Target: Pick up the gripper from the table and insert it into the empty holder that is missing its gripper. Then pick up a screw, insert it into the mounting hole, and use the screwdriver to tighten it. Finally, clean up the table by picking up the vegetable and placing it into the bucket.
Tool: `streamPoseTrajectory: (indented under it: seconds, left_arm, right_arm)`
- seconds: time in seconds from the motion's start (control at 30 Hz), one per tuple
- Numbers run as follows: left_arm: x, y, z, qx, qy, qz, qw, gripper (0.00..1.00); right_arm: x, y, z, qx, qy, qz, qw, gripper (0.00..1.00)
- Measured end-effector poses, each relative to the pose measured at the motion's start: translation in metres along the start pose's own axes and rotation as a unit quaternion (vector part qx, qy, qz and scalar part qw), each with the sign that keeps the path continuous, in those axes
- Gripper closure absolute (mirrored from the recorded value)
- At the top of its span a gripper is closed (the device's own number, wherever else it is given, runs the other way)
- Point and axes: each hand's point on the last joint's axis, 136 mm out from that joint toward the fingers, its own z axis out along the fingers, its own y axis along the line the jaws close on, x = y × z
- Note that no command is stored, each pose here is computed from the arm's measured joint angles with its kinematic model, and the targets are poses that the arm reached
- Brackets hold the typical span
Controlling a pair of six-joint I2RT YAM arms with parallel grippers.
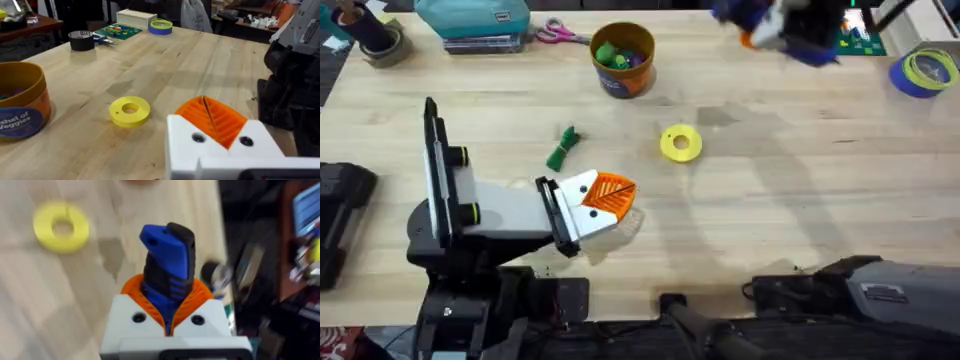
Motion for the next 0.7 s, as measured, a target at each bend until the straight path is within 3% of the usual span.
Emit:
streamPoseTrajectory:
  seconds: [0.2,0.3,0.43,0.7]
  left_arm:
    - [0.0,0.0,0.0,0.0,0.0,0.0,1.0,0.99]
    - [0.0,0.0,0.0,0.0,0.0,0.0,1.0,0.99]
    - [0.0,0.0,0.0,0.0,0.0,0.0,1.0,0.99]
    - [0.0,0.0,0.0,0.0,0.0,0.0,1.0,0.99]
  right_arm:
    - [0.088,0.042,0.052,-0.07,0.086,-0.014,0.994,0.981]
    - [0.118,0.062,0.075,-0.089,0.106,-0.021,0.99,0.981]
    - [0.141,0.091,0.098,-0.107,0.116,-0.036,0.987,0.981]
    - [0.161,0.138,0.127,-0.148,0.124,-0.053,0.98,0.981]
